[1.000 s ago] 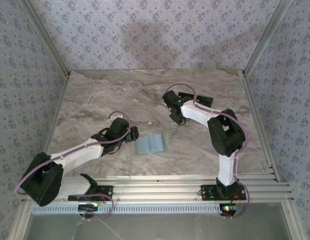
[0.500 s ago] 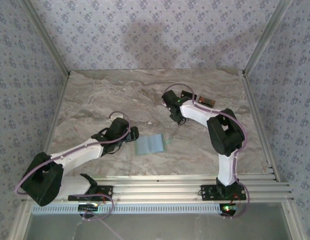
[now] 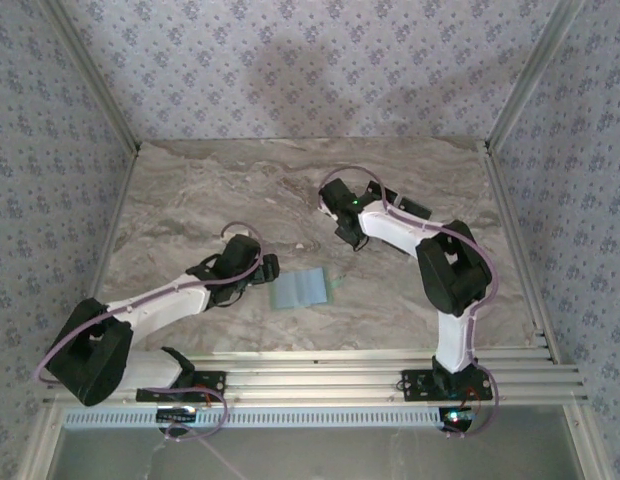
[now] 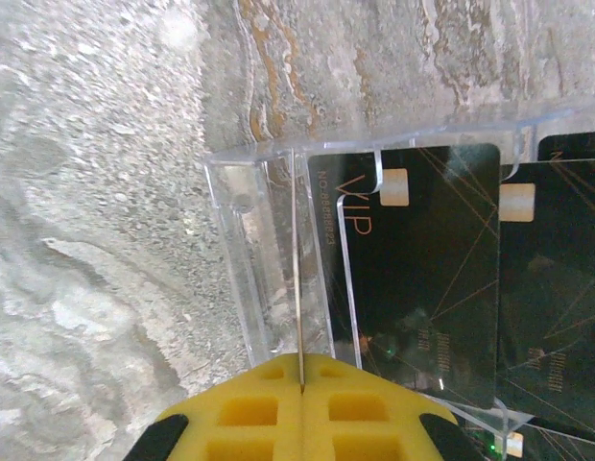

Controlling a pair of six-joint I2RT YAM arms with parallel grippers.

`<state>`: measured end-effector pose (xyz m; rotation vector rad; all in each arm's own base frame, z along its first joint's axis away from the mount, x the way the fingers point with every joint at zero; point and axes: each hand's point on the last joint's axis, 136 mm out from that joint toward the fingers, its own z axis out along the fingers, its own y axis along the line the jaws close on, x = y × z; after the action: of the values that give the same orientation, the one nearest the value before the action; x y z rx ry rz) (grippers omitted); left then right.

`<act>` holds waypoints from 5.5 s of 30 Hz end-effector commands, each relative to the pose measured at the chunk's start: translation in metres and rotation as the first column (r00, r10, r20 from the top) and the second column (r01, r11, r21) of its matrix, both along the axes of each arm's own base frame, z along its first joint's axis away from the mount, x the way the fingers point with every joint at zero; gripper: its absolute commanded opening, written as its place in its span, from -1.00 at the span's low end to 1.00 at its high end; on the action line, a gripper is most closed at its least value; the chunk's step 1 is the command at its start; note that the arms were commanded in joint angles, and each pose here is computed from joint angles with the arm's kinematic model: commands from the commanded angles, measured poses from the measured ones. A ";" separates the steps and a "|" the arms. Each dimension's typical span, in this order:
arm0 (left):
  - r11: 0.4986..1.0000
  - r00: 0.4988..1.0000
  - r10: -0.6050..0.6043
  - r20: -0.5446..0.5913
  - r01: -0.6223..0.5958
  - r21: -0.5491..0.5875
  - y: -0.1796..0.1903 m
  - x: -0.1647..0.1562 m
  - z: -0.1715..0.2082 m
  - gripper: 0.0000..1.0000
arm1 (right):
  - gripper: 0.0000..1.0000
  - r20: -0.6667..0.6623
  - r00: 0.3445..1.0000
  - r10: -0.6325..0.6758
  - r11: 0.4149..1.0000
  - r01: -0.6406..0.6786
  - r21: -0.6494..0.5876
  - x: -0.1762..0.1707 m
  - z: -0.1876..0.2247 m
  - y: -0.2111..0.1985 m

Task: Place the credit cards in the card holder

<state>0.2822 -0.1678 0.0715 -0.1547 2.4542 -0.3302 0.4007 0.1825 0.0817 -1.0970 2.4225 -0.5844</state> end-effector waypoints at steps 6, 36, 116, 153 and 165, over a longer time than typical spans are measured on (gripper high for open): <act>1.000 1.000 -0.020 0.011 0.020 0.013 -0.004 0.008 0.010 0.88 | -1.00 0.136 0.990 0.044 0.998 -0.048 0.030 -0.002 0.067 0.020; 0.923 0.984 -0.108 -0.139 0.151 0.353 -0.008 -0.043 -0.026 0.91 | -1.00 -0.526 0.850 -0.040 0.288 0.514 0.808 -0.147 0.033 0.104; 0.870 0.981 -0.059 -0.186 0.142 0.473 0.014 -0.055 -0.034 0.83 | -1.00 -0.639 0.726 0.256 0.212 0.602 0.770 -0.155 -0.027 0.135; 0.866 0.980 -0.065 -0.189 0.149 0.478 0.011 -0.053 -0.035 0.83 | -1.00 -0.705 0.656 0.270 0.221 0.670 0.709 -0.158 -0.050 0.118; 0.864 0.979 -0.067 -0.192 0.153 0.479 0.010 -0.052 -0.036 0.82 | -1.00 -0.710 0.627 0.321 0.237 0.672 0.701 -0.163 -0.049 0.130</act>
<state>0.2293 -0.1577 0.0327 0.1559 2.6375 0.2469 0.2418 0.3091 0.0348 -0.3201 2.6569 1.6211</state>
